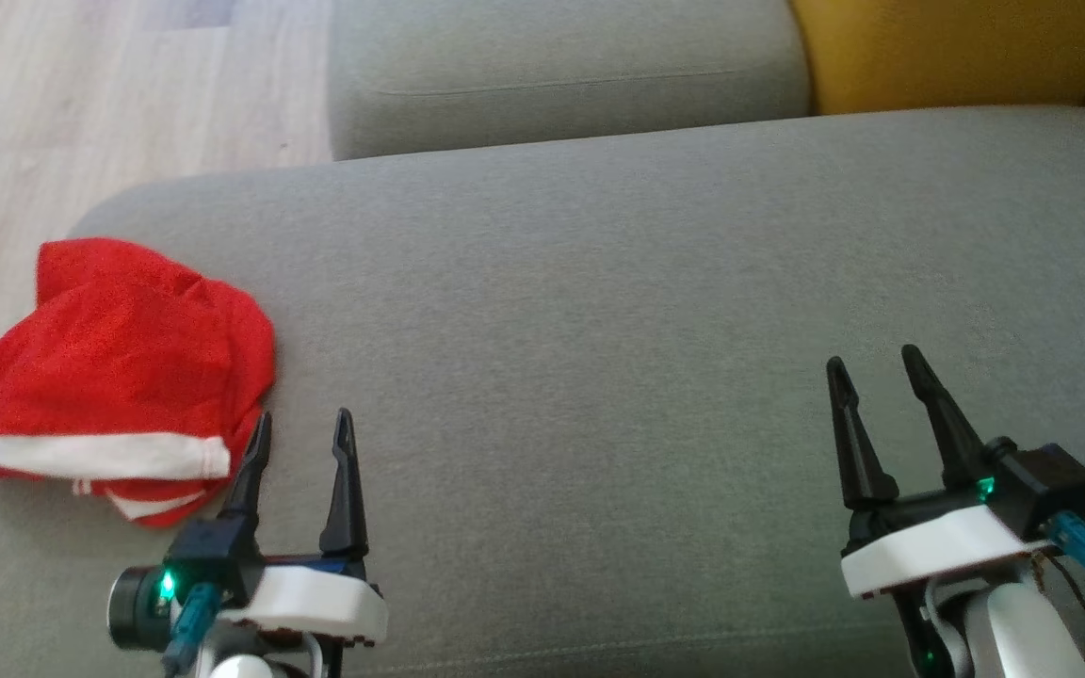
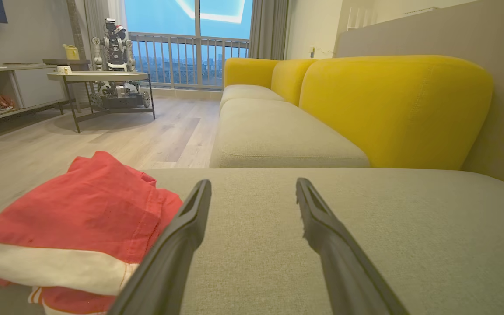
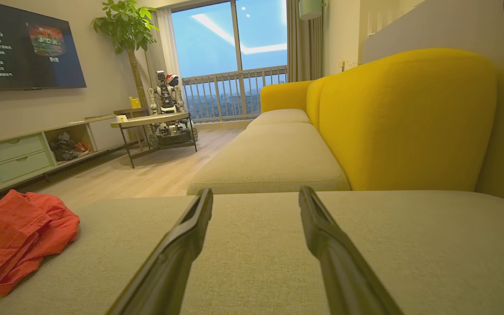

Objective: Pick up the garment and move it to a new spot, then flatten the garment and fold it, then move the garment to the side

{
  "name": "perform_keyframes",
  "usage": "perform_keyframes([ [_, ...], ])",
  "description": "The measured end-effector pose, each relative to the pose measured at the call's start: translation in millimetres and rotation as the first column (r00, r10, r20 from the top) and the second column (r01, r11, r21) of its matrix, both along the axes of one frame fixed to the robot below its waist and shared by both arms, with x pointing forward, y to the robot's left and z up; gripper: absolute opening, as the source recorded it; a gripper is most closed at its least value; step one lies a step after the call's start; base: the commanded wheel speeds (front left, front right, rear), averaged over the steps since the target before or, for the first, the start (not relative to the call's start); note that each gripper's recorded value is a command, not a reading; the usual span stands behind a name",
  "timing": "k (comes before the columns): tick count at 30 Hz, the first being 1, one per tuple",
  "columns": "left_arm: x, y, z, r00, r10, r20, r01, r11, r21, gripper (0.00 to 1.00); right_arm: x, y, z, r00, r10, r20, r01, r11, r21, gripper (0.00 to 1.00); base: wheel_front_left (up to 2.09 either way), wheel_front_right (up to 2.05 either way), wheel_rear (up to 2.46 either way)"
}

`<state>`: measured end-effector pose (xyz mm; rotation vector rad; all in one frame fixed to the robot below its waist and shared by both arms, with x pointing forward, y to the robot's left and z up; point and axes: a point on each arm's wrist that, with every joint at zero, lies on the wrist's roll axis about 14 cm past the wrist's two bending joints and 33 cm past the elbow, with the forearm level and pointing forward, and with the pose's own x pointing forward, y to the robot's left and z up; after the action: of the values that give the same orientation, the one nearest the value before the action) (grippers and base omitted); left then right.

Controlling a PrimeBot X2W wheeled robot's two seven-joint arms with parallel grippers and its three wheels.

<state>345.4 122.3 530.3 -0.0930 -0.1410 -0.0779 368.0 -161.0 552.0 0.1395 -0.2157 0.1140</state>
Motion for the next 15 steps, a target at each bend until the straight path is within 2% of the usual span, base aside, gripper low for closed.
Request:
perform_keyframes([
  [7, -9, 23, -3, 0.997, 0.076, -0.007, -0.076, 0.997, 0.007, 1.00, 9, 32, 0, 0.996, 0.094, -0.001, -0.094, 0.996, 0.004, 1.00, 0.00, 0.00, 0.00],
  [15, -29, 67, -5, 0.976, 0.218, -0.007, -0.218, 0.976, 0.020, 1.00, 15, 81, -6, 0.972, 0.236, -0.022, -0.236, 0.972, 0.008, 1.00, 0.00, 0.00, 0.00],
])
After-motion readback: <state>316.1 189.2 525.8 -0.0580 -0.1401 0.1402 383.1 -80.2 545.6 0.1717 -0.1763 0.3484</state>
